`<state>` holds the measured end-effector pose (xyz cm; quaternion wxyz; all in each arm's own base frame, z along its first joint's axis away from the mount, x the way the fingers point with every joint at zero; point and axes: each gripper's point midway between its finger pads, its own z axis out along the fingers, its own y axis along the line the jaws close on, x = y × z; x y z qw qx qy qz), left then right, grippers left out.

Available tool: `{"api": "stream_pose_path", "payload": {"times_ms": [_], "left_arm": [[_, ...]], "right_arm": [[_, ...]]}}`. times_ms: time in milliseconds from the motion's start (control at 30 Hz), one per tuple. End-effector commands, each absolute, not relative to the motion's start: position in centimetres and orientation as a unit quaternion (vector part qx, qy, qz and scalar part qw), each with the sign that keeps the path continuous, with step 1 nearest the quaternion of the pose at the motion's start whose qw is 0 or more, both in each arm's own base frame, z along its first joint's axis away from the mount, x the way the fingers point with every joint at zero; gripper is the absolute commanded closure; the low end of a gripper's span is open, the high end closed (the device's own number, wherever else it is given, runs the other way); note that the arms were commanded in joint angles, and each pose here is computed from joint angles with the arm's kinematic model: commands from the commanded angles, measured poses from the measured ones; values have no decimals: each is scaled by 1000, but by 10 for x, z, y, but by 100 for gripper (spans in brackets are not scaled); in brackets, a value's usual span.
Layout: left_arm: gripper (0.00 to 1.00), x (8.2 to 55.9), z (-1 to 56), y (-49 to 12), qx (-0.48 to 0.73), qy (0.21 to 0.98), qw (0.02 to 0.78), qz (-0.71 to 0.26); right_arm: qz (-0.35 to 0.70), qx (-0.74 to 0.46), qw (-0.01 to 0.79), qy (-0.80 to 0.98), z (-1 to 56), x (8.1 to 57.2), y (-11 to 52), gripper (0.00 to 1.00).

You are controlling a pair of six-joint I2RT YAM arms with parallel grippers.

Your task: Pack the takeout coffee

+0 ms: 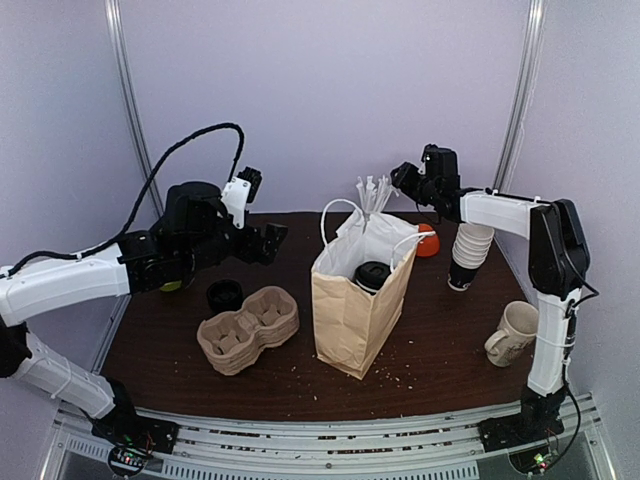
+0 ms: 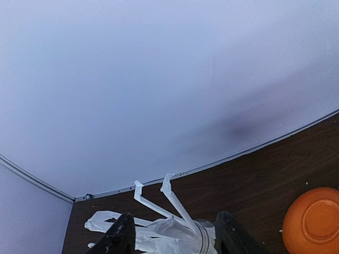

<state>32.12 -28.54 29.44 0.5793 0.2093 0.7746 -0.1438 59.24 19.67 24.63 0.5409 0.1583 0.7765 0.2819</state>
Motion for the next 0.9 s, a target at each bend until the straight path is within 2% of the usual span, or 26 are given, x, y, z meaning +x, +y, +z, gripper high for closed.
{"api": "stream_pose_path", "payload": {"times_ms": [0, 633, 767, 867], "left_arm": [[3, 328, 312, -292, 202, 763, 593, -156], [6, 327, 307, -288, 181, 769, 589, -167], [6, 327, 308, -288, 179, 768, 591, -169], [6, 326, 309, -288, 178, 768, 591, -172]], "right_arm": [[296, 155, 549, 766, 259, 597, 198, 51], [299, 131, 553, 767, 274, 594, 203, 93], [297, 125, 555, 767, 282, 591, 202, 99], [295, 120, 560, 764, 291, 587, 201, 100]]}}
